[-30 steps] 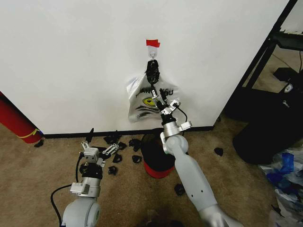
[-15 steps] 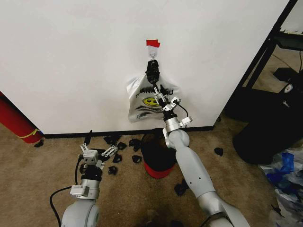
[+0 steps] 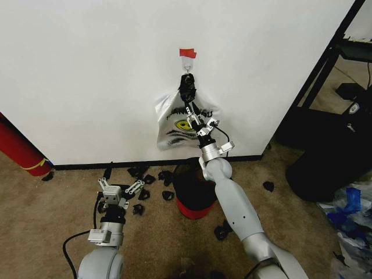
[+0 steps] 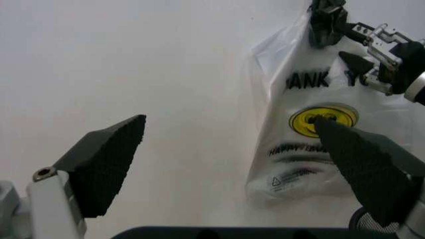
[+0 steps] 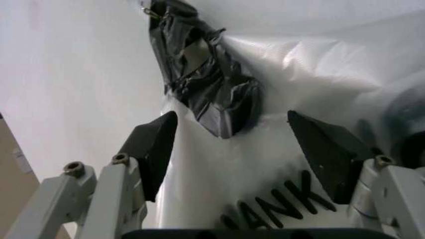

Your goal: Pick up the garbage bag from the wall and place it over the trash bin.

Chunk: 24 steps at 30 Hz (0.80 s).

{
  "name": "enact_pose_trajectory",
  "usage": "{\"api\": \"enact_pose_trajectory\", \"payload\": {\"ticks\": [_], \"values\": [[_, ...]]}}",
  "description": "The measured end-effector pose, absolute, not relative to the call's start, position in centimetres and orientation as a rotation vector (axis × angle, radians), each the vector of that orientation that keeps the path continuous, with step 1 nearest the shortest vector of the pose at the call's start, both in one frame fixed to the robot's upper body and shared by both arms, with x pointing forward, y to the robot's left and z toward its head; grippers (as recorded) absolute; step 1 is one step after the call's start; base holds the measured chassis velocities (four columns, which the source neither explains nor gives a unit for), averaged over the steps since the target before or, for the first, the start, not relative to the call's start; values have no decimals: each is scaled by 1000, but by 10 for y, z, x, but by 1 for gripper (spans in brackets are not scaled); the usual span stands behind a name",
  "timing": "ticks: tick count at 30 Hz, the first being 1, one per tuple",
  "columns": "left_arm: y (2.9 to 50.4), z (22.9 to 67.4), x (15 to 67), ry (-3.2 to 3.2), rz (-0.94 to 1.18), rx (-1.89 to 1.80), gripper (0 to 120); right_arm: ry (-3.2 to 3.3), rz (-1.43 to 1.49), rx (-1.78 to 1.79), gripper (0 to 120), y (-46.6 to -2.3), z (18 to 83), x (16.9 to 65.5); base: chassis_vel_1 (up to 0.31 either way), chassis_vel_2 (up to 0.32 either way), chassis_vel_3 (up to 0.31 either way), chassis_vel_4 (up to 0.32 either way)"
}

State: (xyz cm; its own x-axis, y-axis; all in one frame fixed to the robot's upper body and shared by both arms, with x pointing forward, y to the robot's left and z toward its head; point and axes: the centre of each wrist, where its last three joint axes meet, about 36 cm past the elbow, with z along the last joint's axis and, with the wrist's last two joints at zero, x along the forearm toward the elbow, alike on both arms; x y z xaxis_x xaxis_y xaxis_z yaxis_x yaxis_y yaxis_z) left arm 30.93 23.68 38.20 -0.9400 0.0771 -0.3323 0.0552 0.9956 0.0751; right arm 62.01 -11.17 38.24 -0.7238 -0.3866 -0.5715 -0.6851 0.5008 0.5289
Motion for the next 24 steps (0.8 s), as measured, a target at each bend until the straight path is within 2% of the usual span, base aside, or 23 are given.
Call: {"api": "enact_pose_trajectory", "payload": {"ticks": [9,15,24], "values": [[237,382,310,2796,102,97,100,2354,1059,-919,68,-110,389,624,0,0,0,0],[238,383,311,2794,110,96,100,2347,1035,-949,64,-106,395,626,0,0,0,0],[238,382,313,2795,109,99,100,2349,1021,-940,34,-106,396,629,0,0,0,0]]}}
